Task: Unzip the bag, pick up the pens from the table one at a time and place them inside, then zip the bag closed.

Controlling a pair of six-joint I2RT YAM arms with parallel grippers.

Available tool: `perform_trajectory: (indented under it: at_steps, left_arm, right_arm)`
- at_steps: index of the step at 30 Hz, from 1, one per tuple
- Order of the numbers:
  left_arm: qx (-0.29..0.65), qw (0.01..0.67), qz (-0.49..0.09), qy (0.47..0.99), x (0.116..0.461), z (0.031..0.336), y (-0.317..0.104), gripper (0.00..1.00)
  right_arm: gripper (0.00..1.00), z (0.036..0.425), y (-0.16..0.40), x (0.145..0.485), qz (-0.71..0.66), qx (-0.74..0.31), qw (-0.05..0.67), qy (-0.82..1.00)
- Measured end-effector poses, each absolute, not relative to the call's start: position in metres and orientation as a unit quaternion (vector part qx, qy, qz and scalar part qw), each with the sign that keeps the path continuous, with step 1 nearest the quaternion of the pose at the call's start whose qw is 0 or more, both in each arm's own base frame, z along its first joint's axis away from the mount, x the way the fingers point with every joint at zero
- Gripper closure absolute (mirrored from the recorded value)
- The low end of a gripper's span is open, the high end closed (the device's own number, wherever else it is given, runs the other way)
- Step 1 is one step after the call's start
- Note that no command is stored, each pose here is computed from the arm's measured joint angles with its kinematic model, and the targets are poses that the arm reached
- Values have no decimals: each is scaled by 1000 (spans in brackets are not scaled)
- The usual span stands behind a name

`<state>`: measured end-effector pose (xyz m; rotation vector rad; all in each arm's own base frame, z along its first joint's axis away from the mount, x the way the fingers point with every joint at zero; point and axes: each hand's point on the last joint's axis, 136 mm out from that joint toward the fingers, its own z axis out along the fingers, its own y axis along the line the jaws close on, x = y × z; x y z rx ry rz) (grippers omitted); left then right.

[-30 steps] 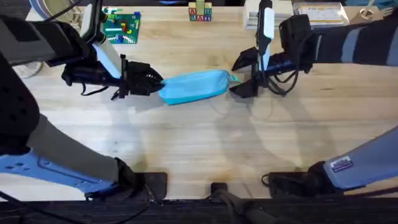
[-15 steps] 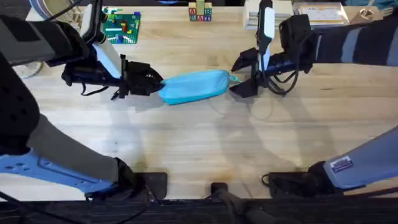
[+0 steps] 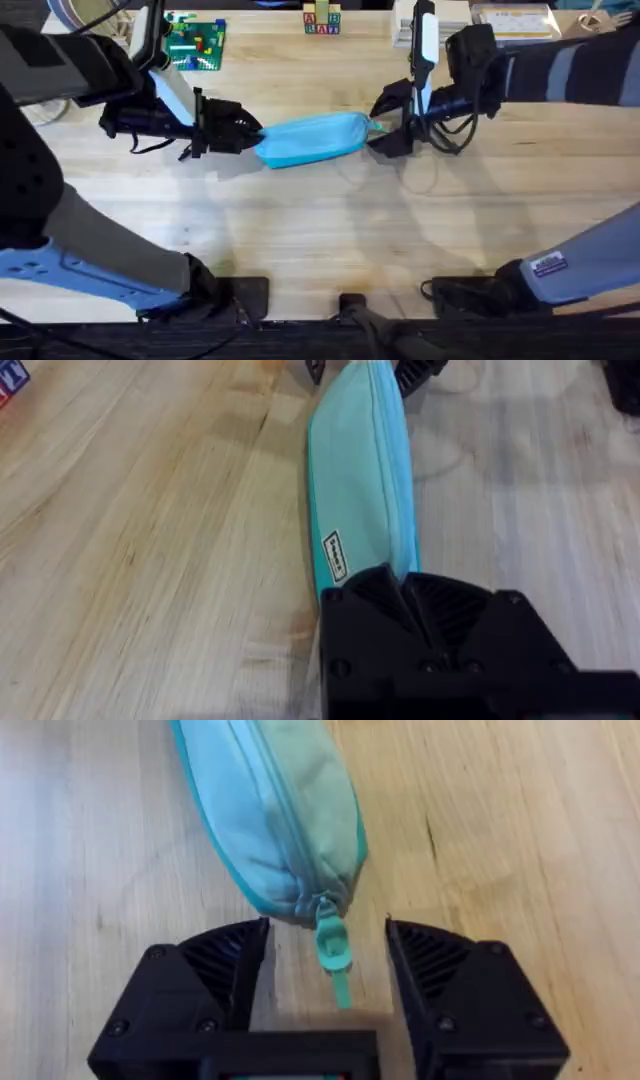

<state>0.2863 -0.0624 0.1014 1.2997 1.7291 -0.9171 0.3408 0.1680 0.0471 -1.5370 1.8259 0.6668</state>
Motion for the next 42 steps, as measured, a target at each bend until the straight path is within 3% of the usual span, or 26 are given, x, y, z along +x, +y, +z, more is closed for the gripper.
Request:
perform_trajectory:
  at_steps: [10, 18, 19, 22, 23, 42]
  left_arm:
    - [510, 386, -360, 679, 286, 101, -62, 959]
    - [510, 386, -360, 679, 286, 101, -62, 959]
    - [510, 386, -360, 679, 286, 101, -62, 959]
    - [510, 386, -360, 679, 286, 101, -62, 959]
    - [510, 386, -360, 679, 286, 101, -62, 959]
    - [510, 386, -360, 679, 286, 101, -62, 959]
  right_arm:
    - [332, 47, 168, 341, 254, -586, 326, 697]
    - [454, 47, 168, 341, 254, -586, 326, 697]
    - [499, 47, 168, 341, 254, -587, 326, 696]
    - [897, 47, 168, 340, 255, -587, 325, 696]
    - [948, 47, 168, 340, 256, -587, 324, 697]
    - [971, 47, 168, 340, 264, -568, 319, 711]
